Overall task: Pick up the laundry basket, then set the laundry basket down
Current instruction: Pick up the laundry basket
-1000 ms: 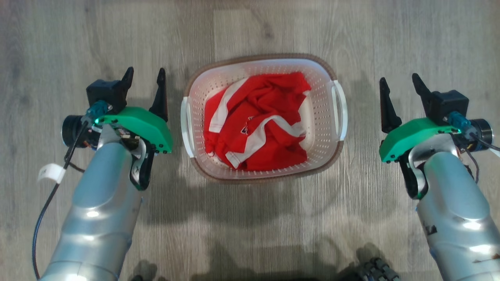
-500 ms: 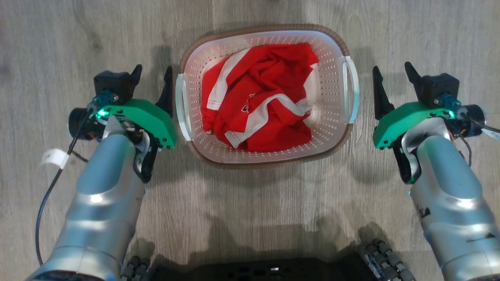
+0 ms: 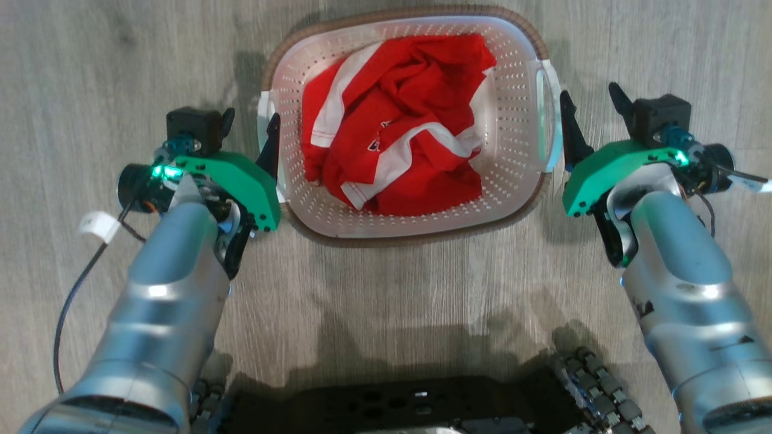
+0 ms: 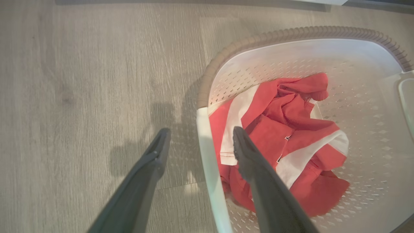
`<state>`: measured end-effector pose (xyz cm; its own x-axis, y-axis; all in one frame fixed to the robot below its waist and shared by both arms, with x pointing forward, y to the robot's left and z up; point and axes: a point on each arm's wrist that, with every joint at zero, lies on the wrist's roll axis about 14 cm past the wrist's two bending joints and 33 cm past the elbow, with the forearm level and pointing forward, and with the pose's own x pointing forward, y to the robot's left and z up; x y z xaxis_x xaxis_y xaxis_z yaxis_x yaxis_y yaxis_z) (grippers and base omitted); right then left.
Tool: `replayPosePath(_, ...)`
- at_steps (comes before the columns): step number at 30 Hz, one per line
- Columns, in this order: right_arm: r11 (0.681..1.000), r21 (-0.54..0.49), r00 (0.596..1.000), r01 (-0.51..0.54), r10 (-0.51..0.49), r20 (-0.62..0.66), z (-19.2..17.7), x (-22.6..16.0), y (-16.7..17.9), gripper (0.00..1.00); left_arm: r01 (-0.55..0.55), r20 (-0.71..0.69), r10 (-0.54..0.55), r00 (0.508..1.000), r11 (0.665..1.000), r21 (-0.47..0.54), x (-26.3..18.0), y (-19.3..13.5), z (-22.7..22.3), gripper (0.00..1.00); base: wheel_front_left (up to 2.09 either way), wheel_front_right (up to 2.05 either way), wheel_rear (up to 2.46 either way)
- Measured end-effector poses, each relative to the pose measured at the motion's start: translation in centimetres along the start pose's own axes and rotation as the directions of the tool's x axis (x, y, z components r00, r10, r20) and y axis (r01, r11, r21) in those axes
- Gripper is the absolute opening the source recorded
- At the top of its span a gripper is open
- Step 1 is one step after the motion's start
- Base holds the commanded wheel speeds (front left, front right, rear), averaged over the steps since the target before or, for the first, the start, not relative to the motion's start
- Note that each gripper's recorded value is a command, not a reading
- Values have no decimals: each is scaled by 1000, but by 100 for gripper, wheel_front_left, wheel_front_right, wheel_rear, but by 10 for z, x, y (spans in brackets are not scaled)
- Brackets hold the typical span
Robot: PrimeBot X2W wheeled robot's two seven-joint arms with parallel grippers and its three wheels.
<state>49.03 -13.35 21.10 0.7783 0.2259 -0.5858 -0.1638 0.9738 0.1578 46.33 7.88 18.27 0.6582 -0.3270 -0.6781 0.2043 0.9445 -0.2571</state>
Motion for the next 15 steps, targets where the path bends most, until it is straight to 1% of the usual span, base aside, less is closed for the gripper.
replayPosePath(9,1000,2,998,-11,11,-55,-23,15,1,100,4,-102,-6,995,1000,-24,23,4,-28,100,0,0,0)
replayPosePath(15,1000,5,995,-19,20,-101,-41,19,2,100,2,-142,-8,990,999,-38,33,5,-40,100,0,0,0)
